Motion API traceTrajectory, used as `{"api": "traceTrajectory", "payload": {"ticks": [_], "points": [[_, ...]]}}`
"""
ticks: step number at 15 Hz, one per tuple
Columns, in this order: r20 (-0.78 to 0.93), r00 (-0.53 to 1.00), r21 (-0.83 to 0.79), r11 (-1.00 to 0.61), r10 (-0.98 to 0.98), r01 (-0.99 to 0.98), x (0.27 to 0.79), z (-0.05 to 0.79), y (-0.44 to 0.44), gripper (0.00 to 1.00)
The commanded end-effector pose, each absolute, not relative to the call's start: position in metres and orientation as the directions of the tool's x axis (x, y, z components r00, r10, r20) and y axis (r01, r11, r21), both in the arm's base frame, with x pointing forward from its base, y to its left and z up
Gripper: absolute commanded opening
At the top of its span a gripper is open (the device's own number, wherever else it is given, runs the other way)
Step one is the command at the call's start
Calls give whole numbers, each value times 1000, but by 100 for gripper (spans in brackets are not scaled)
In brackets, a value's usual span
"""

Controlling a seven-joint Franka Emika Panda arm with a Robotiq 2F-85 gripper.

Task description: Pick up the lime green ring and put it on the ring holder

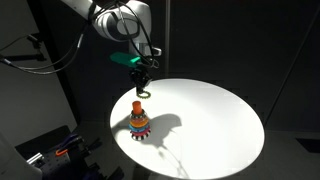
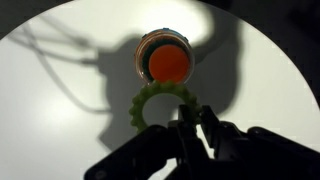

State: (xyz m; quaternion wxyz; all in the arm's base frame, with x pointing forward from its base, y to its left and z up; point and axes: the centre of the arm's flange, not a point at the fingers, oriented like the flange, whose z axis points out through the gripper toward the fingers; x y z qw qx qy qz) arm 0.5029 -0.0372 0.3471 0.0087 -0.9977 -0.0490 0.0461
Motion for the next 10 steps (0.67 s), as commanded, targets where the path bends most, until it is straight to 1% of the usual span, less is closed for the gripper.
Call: {"api": "traceTrajectory", "payload": {"ticks": [1,6,10], "points": [[-98,985,-33,-989,144,141,469,364,-35,6],[-84,983,-9,-987,162,162,451,363,-35,6],[-77,982,2,-985,172,173,451,355,-37,6]]}}
